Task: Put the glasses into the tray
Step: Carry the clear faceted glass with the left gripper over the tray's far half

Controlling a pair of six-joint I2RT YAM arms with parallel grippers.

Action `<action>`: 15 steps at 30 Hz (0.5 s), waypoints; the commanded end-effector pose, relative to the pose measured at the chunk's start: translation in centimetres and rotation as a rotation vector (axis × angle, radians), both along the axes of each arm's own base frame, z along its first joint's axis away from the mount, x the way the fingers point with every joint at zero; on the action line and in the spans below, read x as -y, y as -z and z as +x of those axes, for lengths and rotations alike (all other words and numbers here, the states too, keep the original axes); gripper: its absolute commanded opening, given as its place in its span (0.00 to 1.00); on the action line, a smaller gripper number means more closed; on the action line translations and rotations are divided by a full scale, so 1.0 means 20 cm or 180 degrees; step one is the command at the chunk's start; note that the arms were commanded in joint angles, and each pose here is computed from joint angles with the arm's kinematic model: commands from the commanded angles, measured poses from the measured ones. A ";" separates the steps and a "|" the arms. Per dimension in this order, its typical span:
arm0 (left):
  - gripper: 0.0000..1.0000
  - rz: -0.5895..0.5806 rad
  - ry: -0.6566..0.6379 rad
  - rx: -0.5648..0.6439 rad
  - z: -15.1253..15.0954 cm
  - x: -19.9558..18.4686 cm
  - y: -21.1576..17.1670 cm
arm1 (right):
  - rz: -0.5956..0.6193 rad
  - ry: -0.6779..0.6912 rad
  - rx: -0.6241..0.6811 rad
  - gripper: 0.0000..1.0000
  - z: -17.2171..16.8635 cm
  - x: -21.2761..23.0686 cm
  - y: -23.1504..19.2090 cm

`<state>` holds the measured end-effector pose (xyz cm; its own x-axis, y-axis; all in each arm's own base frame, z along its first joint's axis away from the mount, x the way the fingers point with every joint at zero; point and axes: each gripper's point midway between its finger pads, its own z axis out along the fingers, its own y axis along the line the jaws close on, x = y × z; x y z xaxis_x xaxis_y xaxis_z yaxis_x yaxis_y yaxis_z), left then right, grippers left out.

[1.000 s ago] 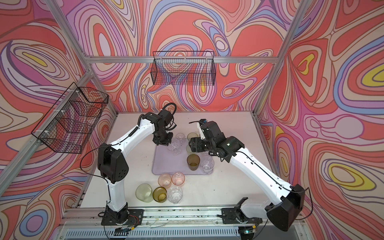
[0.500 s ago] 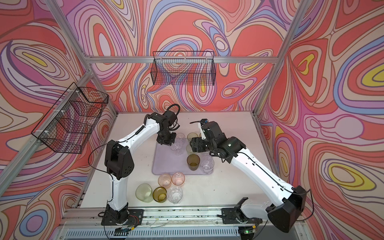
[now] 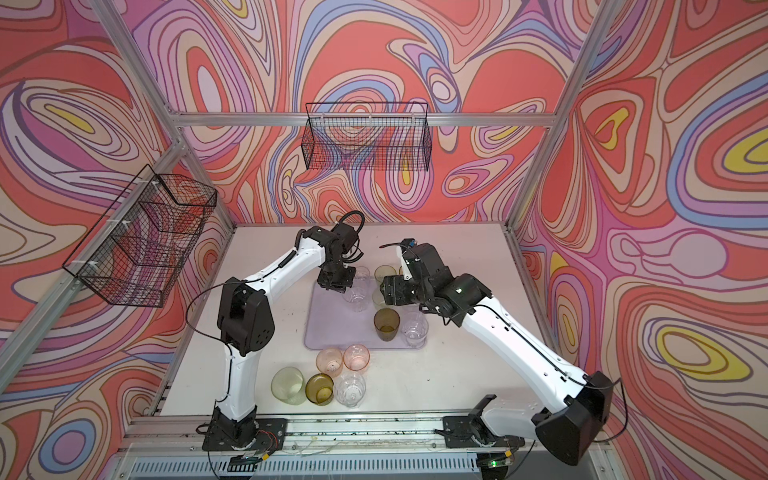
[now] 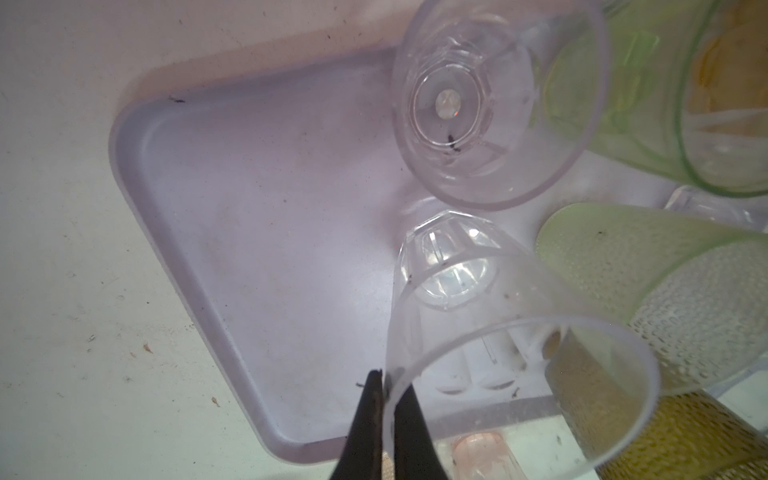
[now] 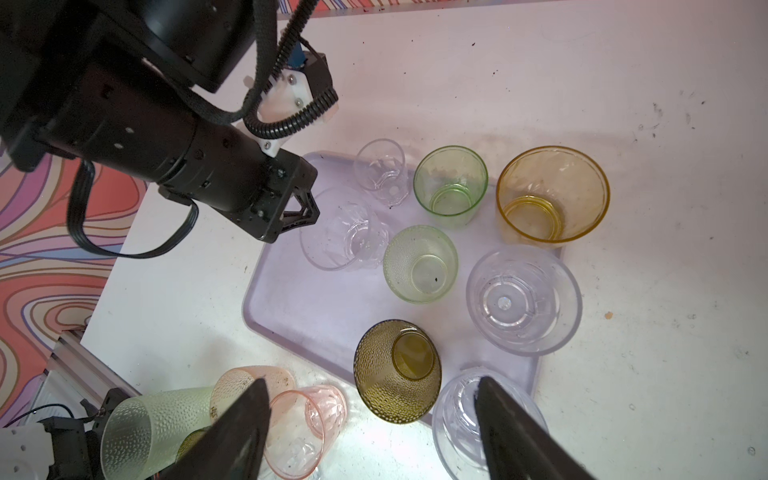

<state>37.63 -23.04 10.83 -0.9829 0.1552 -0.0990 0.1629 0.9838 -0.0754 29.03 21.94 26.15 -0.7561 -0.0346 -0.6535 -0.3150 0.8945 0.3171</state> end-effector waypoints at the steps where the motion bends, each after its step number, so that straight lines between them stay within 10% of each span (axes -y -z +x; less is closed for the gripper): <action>1: 0.00 0.0058 0.0023 -0.0006 0.01 0.01 0.01 | -0.0017 0.0043 0.0016 0.81 -0.01 0.03 0.00; 15: 0.00 0.0169 0.0059 -0.0045 0.01 0.02 0.06 | -0.0040 0.0037 -0.0004 0.81 -0.01 0.03 0.02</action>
